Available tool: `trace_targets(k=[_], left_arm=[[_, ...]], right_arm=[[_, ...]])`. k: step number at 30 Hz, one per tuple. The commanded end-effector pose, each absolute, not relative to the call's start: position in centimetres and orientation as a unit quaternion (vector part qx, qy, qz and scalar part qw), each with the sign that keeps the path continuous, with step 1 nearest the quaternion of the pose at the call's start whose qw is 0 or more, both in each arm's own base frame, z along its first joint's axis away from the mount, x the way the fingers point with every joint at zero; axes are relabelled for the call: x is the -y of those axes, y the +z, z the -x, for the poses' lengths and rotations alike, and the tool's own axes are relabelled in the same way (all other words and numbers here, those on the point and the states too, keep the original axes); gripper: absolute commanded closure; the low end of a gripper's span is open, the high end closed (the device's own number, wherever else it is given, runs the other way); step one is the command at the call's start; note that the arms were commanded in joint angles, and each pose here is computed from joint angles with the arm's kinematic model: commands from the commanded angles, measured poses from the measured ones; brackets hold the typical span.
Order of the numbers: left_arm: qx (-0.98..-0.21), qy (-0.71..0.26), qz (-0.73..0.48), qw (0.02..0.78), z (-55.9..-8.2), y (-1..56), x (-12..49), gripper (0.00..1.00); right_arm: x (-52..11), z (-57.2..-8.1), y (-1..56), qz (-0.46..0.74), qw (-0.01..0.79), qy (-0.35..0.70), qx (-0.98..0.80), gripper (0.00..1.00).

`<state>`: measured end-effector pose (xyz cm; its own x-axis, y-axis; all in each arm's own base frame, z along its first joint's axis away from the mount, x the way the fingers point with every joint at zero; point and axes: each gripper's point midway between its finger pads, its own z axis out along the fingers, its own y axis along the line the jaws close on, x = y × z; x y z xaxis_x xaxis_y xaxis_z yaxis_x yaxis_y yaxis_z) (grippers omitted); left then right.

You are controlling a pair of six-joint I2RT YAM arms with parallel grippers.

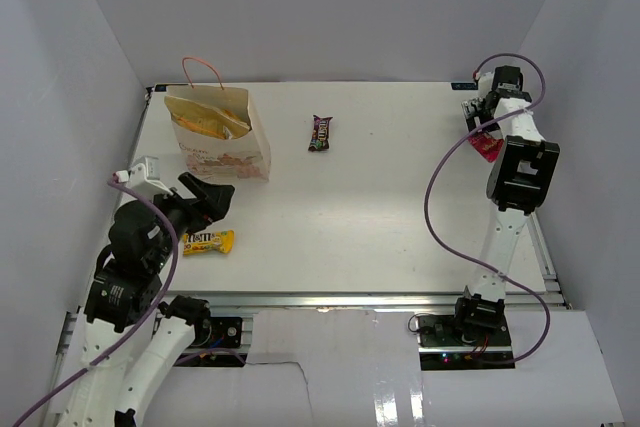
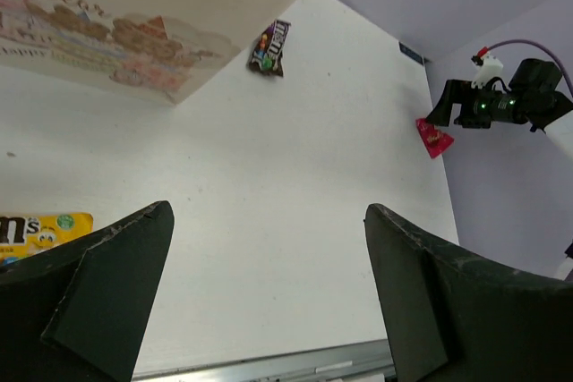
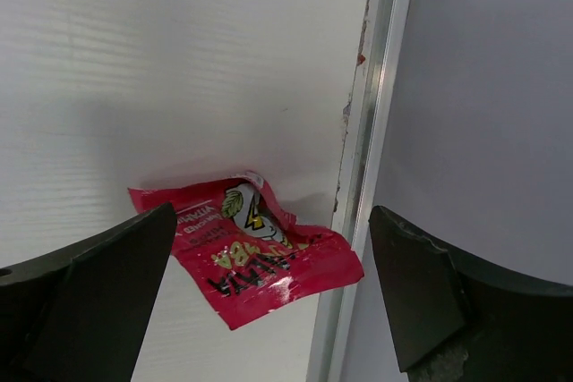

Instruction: Place the snacks into the paper bag

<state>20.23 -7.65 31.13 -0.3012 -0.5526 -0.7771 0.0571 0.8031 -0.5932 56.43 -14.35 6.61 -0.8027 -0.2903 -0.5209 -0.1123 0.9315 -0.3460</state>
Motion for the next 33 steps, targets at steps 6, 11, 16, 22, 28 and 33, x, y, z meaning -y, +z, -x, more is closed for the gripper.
trace_targets(k=[6,11,16,22,28,33], left_arm=[[-0.777,-0.321,0.161,0.518,-19.4,29.2,9.8,0.02],[-0.781,-0.328,0.169,0.504,-19.4,28.3,10.1,0.02],[-0.79,-0.332,0.181,0.482,-19.4,26.6,10.4,0.02],[-0.801,-0.335,0.216,0.446,-19.4,23.8,10.6,0.02],[-0.811,-0.331,0.255,0.409,-19.4,20.7,10.7,0.02],[-0.821,-0.3,0.298,0.384,-19.2,18.1,9.7,0.02]], right_arm=[[14.7,-56.6,4.0,0.157,0.287,-0.09,-0.94,0.0],[12.3,-54.6,1.0,0.17,0.261,-0.013,-0.95,0.31],[9.8,-51.6,0.0,0.175,0.248,0.051,-0.952,0.57],[7.4,-48.3,1.9,0.184,0.271,0.09,-0.941,0.81],[-0.2,-45.7,9.3,0.249,0.343,0.196,-0.884,0.92],[-14.5,-41.8,15.6,0.406,0.364,0.299,-0.783,0.92]])
